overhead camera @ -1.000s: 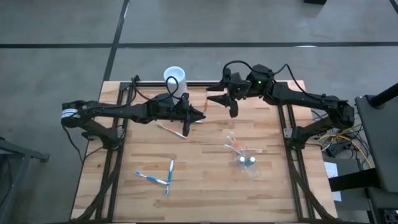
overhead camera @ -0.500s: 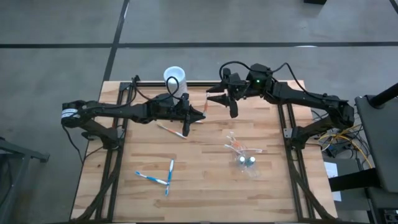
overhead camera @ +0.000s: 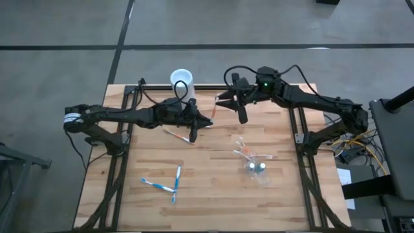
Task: Pick & Place toothbrushing station
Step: Put the orange toothbrush into the top section of the transparent organizer
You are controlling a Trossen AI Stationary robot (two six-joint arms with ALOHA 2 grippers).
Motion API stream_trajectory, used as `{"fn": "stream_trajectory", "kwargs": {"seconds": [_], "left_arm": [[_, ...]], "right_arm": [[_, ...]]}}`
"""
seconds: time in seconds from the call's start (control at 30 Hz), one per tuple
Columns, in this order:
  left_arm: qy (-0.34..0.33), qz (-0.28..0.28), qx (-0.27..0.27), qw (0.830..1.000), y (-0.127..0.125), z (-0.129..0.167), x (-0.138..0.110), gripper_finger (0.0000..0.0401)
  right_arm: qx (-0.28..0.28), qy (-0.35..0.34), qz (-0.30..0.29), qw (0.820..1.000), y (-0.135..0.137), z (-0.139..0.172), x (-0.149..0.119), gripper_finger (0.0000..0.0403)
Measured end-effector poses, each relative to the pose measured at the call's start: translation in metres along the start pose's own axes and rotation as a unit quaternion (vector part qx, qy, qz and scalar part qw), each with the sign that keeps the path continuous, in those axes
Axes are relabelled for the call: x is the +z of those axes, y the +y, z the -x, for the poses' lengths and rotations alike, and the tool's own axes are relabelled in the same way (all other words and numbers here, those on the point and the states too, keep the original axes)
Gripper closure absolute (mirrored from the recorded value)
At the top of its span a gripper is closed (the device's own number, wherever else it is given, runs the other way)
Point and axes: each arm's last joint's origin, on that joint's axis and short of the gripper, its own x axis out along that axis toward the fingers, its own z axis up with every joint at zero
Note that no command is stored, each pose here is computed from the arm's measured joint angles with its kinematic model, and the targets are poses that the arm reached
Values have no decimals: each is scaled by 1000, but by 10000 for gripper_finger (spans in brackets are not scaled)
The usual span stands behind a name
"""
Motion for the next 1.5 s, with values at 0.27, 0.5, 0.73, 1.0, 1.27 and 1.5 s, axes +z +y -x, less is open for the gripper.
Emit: {"fn": "stream_trajectory", "kwargs": {"seconds": [0.27,0.5,0.73,1.0,1.27,1.5], "left_arm": [[4,2,1,1000,0,0,-1,366],[4,1,1,1000,0,0,-1,366],[4,1,0,1000,0,0,-1,366],[4,1,0,1000,0,0,-1,366],[1,0,30,1000,2,0,-1,347],[0,7,32,999,2,0,-1,298]], "right_arm": [[0,5,-3,1000,-1,-2,-2,347],[0,5,-2,1000,-1,-2,-2,374],[0,5,-4,1000,-1,-2,-2,376],[0,5,-4,1000,-1,-2,-2,377],[-1,5,-3,1000,-1,-2,-2,378],[-1,7,-3,1000,-1,-2,-2,378]]}}
